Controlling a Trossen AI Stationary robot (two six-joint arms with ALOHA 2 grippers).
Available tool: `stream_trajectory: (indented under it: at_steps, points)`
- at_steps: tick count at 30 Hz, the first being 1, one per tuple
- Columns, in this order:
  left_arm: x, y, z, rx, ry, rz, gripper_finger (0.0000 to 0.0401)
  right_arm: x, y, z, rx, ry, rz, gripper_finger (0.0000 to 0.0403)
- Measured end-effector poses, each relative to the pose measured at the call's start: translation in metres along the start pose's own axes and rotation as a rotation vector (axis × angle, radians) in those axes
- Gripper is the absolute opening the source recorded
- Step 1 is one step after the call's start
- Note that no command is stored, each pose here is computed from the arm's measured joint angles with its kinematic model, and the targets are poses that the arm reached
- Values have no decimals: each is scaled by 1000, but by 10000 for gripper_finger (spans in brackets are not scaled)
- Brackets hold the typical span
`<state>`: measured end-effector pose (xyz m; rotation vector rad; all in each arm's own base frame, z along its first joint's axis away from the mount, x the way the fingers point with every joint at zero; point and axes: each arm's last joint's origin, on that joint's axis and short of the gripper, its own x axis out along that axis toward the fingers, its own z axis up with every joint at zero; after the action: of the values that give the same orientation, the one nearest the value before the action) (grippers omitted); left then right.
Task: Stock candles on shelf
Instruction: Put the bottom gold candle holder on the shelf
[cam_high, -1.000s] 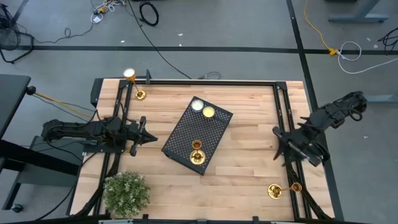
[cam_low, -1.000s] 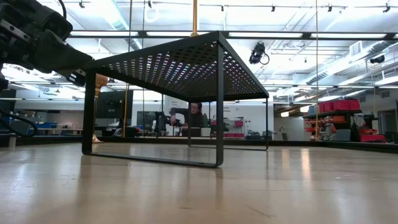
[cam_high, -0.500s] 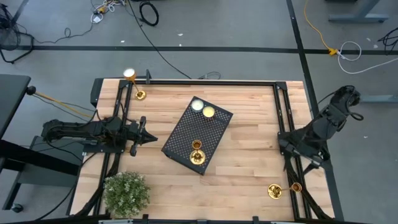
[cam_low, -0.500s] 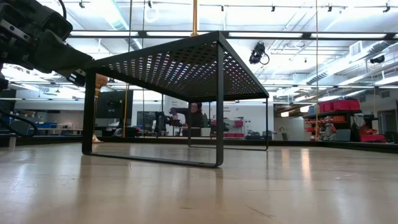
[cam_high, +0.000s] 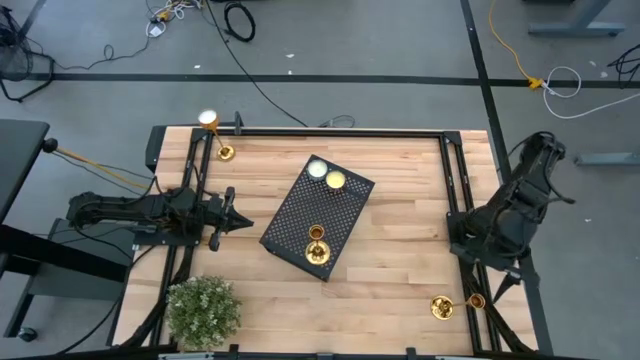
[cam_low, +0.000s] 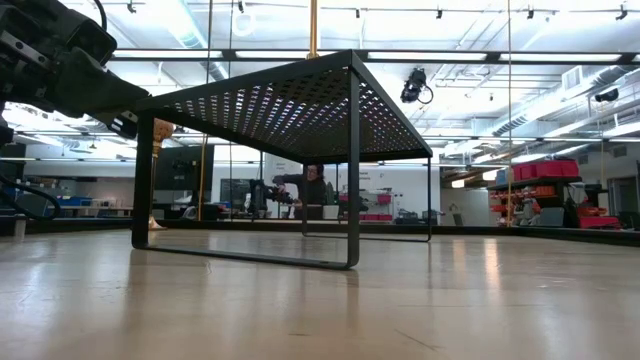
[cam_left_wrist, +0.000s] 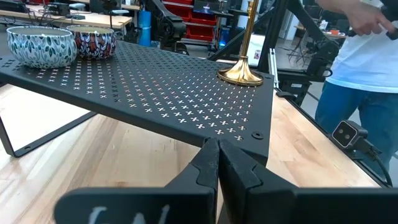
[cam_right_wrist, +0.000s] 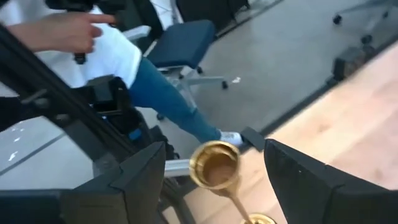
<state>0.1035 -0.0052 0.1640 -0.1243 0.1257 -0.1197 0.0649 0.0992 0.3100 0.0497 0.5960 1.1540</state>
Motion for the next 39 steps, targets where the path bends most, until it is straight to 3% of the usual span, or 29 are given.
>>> stream_trajectory:
  at_steps: [5, 13, 39]
  points:
    - [0, 0, 0, 0, 0, 0, 14, 5, 6, 4, -51, -23, 47, 272]
    - [0, 0, 0, 0, 0, 0, 14, 16, 4, 5, -114, -8, -56, 272]
    - [0, 0, 0, 0, 0, 0, 14, 43, 8, 1, -144, 120, 7, 272]
